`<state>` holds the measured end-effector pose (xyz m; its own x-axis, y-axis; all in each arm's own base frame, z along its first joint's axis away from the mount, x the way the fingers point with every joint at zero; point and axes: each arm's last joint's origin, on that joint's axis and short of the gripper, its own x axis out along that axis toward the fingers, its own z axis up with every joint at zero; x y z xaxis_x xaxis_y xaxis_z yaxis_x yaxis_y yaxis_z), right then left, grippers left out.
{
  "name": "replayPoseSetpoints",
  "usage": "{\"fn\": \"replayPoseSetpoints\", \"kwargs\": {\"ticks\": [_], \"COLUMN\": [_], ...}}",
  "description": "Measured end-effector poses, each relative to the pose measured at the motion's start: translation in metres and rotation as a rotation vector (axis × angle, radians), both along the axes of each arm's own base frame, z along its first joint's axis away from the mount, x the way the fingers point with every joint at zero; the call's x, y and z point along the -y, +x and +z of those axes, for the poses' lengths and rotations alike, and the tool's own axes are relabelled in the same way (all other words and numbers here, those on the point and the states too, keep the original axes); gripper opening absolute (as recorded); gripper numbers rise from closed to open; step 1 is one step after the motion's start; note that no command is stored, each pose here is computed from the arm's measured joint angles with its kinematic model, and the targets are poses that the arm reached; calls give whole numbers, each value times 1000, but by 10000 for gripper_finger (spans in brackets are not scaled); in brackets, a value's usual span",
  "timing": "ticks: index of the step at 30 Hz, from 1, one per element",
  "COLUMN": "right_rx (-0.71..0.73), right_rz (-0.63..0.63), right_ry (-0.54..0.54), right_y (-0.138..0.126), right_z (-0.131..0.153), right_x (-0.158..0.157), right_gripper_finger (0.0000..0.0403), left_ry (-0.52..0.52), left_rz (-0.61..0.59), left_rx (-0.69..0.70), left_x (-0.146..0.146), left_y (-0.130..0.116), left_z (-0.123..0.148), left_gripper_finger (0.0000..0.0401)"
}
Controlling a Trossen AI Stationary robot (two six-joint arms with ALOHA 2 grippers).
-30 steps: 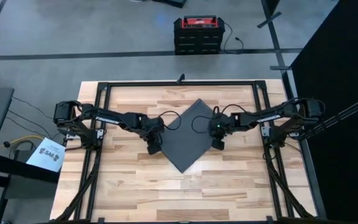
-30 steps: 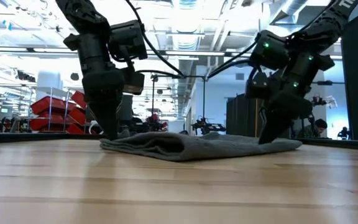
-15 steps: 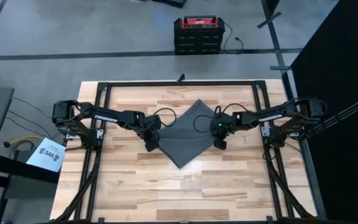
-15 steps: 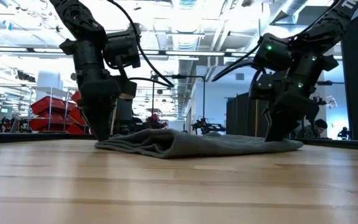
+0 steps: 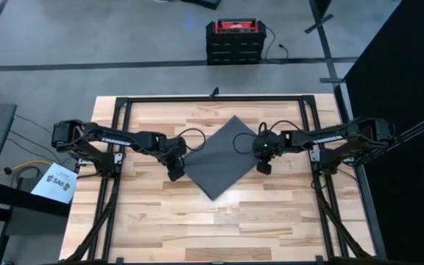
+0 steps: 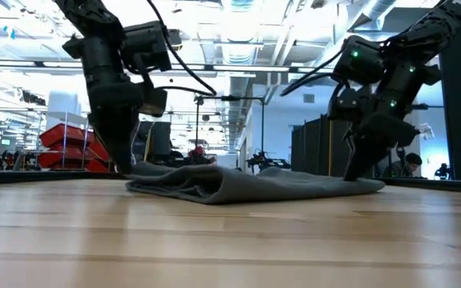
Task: Roll towel
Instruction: Fold the gray towel
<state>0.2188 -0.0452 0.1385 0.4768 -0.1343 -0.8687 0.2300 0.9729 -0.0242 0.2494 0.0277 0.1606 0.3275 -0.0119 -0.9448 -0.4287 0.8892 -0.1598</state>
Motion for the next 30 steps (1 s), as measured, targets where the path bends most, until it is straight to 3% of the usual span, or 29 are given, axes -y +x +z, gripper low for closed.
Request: {"fn": "replayPoseSetpoints", "kwargs": {"ticks": [8,12,20,30], "right_rx": [25,39,242,178], "right_rz": [32,47,140,164], "right_ry": [3,4,47,88], "right_y": [4,6,25,32], "right_z": [1,2,11,-10], "right_x": [-6,-9,-20,-33], "right_gripper_finger": [0,0,0,0], "left_ry": [5,17,112,89], "left_rz": [-10,-12,42,116], "left_rx": [10,48,64,-25], "left_x": [-2,-6,-27,-37], "left_y": [6,8,6,-11], "left_z": [-7,3,10,-14], "left_gripper_finger": [15,15,15,15]}}
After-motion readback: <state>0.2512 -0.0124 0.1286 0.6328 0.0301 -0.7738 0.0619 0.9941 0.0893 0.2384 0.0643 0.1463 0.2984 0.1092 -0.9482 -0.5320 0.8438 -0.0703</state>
